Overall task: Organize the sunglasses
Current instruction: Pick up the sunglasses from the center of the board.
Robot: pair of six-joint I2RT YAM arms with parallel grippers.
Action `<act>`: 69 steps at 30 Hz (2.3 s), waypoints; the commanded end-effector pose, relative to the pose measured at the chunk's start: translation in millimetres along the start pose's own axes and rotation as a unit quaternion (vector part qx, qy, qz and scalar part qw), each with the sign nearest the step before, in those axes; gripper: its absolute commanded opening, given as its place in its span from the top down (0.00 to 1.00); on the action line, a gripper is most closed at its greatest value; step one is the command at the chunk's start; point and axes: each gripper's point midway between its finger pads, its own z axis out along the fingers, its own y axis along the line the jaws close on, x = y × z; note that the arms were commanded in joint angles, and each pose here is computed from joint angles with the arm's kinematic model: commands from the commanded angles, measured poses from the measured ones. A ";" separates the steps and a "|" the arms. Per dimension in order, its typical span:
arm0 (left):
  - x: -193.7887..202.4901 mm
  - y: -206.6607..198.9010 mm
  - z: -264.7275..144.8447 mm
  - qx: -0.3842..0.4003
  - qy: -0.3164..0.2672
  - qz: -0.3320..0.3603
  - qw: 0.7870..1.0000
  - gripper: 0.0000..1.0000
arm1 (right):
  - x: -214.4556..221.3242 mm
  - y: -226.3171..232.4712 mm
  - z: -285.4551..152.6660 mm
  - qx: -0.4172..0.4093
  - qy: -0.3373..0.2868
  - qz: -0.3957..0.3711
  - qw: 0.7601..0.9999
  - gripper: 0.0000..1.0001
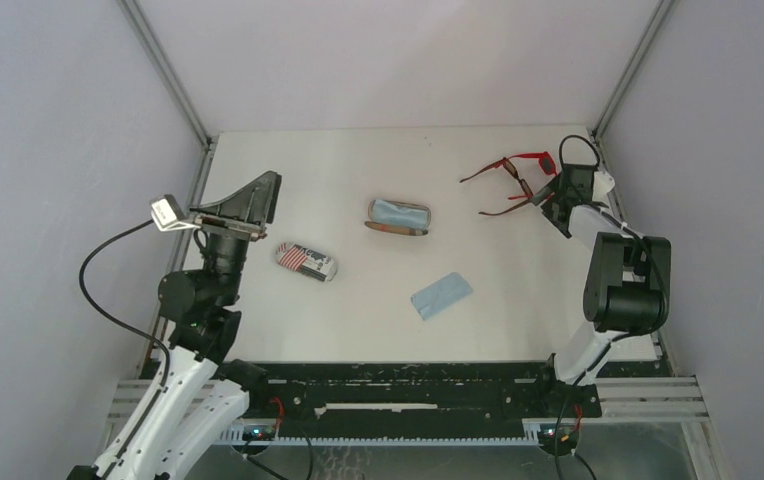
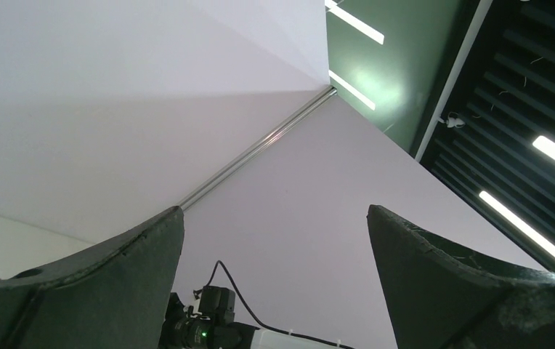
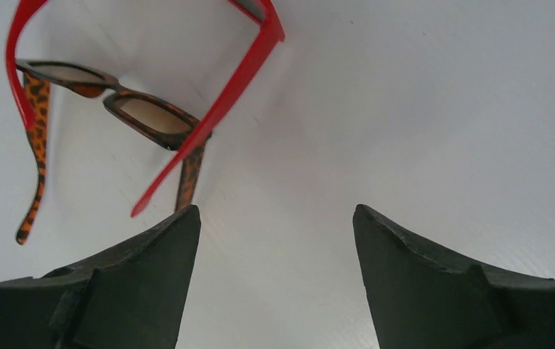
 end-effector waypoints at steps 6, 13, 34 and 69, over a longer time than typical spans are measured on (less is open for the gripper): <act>-9.1 -24.0 3.7 0.051 -0.017 -0.009 0.999 0.00 | -43.4 26.6 14.4 -0.029 -0.032 0.067 0.997 0.23; -12.6 -31.2 11.1 0.068 -0.023 0.022 0.997 0.00 | -59.1 36.4 28.7 -0.031 -0.023 0.091 0.995 0.28; -13.3 45.7 -3.0 -0.136 -0.013 0.077 0.988 0.00 | -60.8 46.4 41.7 -0.001 0.032 0.021 0.999 0.46; -1.3 61.2 -6.9 -0.182 0.049 0.145 0.971 0.00 | -48.4 29.7 43.2 0.078 0.117 -0.124 0.982 0.77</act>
